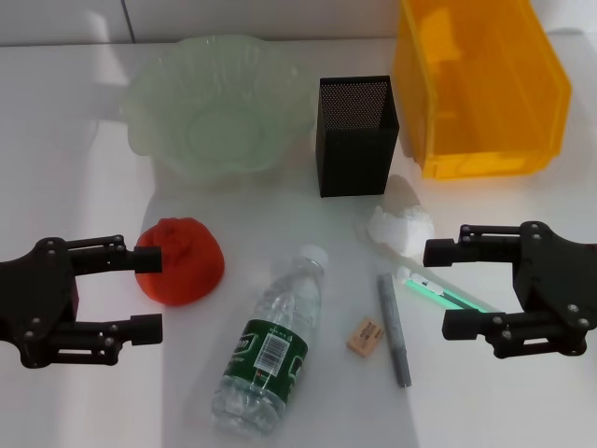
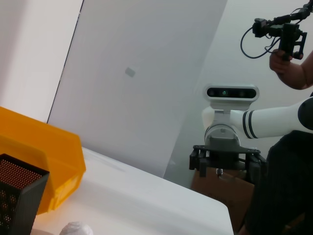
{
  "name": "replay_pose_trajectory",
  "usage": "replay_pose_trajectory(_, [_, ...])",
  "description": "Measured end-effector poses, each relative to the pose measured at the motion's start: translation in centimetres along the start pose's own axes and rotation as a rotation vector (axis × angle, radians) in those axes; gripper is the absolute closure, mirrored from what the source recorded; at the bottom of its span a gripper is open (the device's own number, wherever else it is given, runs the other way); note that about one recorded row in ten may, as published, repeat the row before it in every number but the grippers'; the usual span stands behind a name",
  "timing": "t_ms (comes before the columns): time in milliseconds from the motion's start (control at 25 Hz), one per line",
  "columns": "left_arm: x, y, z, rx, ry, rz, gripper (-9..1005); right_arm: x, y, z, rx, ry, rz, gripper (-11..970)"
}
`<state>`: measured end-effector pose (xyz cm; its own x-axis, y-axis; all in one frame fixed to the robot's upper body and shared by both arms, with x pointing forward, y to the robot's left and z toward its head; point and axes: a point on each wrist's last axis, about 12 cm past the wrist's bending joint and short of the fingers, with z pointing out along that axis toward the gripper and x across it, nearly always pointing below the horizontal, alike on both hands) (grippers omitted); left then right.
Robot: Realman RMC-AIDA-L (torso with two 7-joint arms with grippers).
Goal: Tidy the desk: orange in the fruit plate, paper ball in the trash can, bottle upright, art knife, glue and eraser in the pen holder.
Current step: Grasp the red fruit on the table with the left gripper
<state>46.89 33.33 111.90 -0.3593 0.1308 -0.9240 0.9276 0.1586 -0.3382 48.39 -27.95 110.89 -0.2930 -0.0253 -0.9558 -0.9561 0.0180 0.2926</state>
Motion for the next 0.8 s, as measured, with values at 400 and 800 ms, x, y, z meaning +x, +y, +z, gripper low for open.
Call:
replay_pose_trajectory(400, [-0.1, 0.0, 0.0, -0.003, -0.003, 0.004, 198, 0.0, -0.2, 0.2, 0.011, 0.001, -0.002, 231])
replay_pose_trajectory(800, [-3.7, 1.3, -1.1, -0.072, 0.09, 0.084, 199, 0.6, 0.2, -0.3, 0.04, -0.016, 0.012, 233])
